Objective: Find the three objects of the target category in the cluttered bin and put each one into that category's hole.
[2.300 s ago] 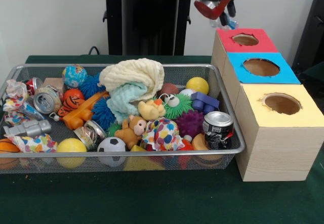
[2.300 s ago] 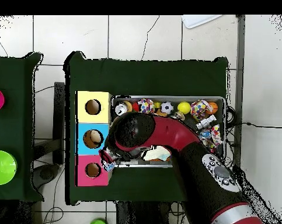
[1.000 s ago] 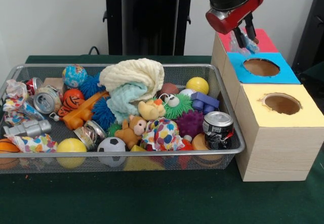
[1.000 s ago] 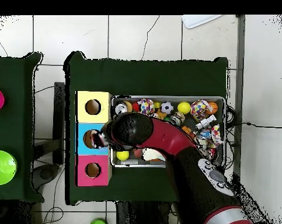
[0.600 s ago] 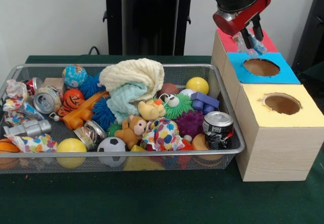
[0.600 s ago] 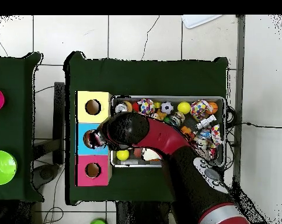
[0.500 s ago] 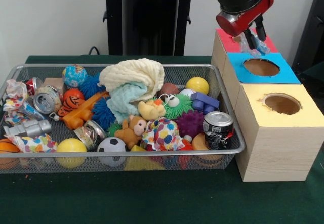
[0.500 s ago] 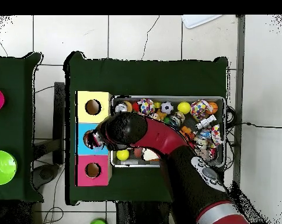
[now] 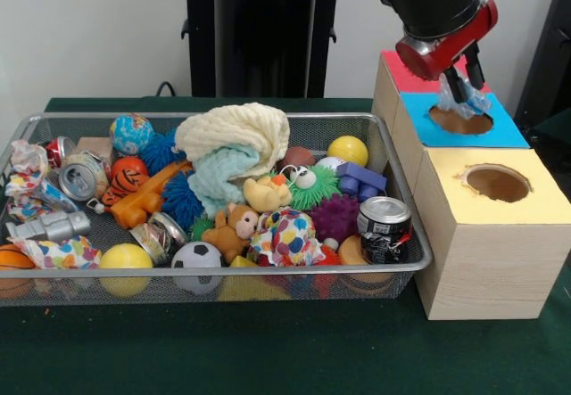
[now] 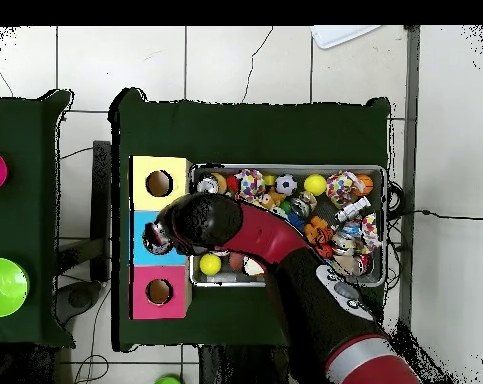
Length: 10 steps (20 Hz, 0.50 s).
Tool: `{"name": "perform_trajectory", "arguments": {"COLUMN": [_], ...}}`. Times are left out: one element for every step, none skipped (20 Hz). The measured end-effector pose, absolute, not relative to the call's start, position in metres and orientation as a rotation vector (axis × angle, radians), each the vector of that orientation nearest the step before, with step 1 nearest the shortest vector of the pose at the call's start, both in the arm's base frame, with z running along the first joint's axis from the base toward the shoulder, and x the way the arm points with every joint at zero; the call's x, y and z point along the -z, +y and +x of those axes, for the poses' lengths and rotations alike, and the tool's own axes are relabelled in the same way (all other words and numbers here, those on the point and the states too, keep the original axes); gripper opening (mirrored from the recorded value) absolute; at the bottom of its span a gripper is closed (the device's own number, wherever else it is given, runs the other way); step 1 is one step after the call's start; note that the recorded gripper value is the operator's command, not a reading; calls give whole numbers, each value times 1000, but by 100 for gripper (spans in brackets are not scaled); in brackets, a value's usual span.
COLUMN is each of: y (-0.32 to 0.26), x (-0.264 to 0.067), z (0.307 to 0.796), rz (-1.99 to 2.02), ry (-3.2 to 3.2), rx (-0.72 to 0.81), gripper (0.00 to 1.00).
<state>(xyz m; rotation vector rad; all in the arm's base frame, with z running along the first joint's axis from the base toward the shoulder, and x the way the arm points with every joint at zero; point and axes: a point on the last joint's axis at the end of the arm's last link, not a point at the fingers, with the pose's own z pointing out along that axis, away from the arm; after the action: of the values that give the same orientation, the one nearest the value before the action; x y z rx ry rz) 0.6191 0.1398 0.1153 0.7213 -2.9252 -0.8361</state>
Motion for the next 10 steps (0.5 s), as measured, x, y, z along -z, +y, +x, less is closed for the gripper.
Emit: {"name": "perform_trajectory", "arguments": {"y": [140, 139, 139, 139, 139, 139, 139, 139, 139, 139], "x": [-114, -113, -112, -110, -109, -108, -106, -105, -105, -104], "z": [620, 621, 622, 623, 623, 624, 625, 625, 625, 625], "rz": [719, 716, 713, 711, 709, 707, 703, 702, 701, 699], "ry": [-2936, -2947, -2954, -2960, -2967, -2974, -2982, -2984, -2985, -2987], "rx": [831, 826, 824, 821, 818, 816, 812, 812, 812, 811], "gripper": [0, 0, 0, 0, 0, 0, 0, 0, 0, 0]}}
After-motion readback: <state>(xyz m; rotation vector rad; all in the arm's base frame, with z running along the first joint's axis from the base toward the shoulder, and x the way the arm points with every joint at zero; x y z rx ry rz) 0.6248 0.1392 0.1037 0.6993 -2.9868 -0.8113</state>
